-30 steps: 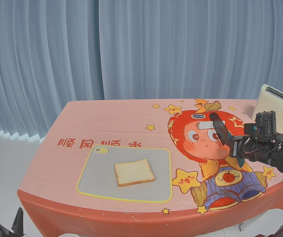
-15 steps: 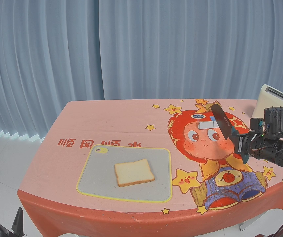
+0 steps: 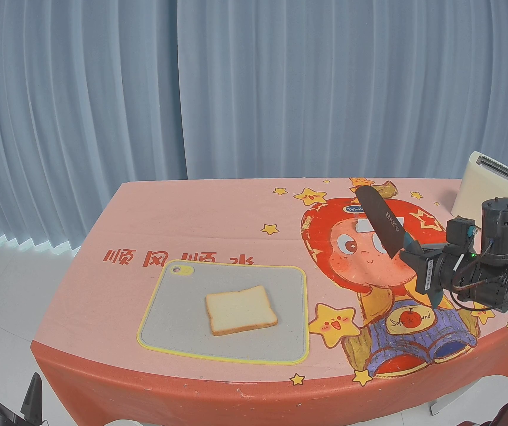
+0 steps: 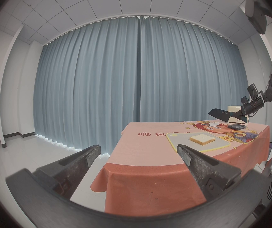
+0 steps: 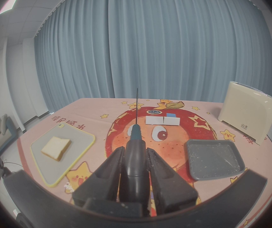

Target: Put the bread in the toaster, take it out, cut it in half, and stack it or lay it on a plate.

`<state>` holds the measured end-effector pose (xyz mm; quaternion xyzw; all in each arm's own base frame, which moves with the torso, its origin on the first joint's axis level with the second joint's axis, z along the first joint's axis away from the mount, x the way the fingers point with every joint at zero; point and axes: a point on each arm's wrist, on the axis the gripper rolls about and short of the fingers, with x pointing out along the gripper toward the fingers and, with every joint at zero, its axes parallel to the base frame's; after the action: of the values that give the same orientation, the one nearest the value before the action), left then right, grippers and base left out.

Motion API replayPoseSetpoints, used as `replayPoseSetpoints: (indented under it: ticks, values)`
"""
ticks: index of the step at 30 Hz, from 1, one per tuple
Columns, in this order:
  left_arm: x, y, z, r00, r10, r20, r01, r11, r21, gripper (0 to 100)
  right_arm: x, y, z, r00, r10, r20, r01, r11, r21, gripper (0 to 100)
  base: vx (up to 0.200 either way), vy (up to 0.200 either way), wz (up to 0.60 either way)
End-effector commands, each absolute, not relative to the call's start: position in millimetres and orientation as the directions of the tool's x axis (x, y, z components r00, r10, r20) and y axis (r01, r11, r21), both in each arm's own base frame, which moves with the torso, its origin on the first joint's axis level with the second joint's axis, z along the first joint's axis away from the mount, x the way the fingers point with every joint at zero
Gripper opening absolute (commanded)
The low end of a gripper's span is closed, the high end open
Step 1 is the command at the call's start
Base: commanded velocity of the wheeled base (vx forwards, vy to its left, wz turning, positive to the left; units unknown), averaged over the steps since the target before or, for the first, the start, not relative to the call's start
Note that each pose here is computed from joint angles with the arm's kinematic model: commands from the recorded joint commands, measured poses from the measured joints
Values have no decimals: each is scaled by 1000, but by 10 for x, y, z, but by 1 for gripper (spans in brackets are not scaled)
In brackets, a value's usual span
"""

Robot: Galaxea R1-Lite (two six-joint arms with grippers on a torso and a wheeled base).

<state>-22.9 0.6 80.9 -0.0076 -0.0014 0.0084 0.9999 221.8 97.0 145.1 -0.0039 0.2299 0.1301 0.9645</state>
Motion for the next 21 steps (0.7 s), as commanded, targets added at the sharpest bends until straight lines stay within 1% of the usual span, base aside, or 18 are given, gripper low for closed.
replayPoseSetpoints:
  ticks: [1,9,21]
  values:
    - [-220,6,759,1000,18,-9,-19,1000,-15,100,2105,1044,1478,853,294,-431,-300,952,55,0,0,0,0]
    - [-220,6,759,1000,18,-9,-19,1000,-15,100,1974,1126,1488,836,344,-427,-352,934,62,0,0,0,0]
    - [-220,6,759,1000,17,-9,-17,1000,-15,100,1894,1176,1467,823,368,-433,-383,922,56,0,0,0,0]
